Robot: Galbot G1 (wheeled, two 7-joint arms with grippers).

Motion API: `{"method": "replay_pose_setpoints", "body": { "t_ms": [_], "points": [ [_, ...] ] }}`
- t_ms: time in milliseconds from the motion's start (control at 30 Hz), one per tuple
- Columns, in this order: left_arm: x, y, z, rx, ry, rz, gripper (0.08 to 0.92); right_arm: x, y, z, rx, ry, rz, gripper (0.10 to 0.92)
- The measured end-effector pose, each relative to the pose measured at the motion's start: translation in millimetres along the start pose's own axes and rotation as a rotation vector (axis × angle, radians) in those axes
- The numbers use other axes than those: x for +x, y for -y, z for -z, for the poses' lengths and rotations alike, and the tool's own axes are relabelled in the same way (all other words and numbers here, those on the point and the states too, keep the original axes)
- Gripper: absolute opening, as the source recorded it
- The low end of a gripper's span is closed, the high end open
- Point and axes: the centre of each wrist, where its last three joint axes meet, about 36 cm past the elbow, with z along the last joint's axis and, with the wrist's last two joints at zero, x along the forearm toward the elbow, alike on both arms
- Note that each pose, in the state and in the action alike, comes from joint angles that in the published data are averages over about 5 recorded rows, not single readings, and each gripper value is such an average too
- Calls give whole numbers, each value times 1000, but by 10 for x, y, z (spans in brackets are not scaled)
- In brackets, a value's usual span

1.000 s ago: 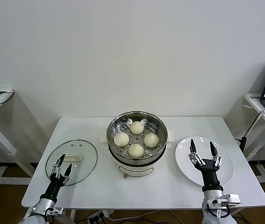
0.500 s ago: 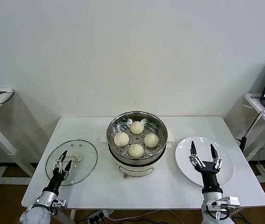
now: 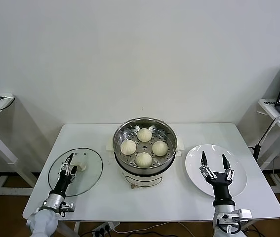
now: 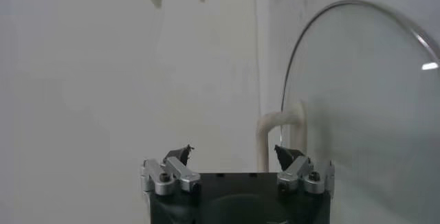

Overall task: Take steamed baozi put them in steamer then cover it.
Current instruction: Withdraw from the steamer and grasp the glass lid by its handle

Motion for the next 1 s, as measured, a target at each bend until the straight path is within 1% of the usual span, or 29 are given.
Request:
{"method": "replay_pose_setpoints", "body": {
  "t_ms": [200, 300, 400, 533, 933, 1000],
  "points": [
    [-100, 21, -5, -1, -5, 4, 823, 15, 17, -25, 7, -5, -2, 823],
    [-139, 37, -6, -2, -11, 5, 800, 20, 14, -44, 8, -8, -2, 823],
    [-163, 58, -11, -3, -18, 3, 730, 25, 9, -61, 9, -10, -1, 823],
    [-171, 89, -28, -5, -22, -5, 609, 24, 13, -82, 11, -9, -1, 823],
    [-170, 109, -22, -7, -14, -12, 264, 8, -1, -115, 8, -4, -2, 823],
    [-161, 91, -29, -8, -16, -9, 220, 2, -4, -115, 7, -3, -1, 823]
  ]
}}
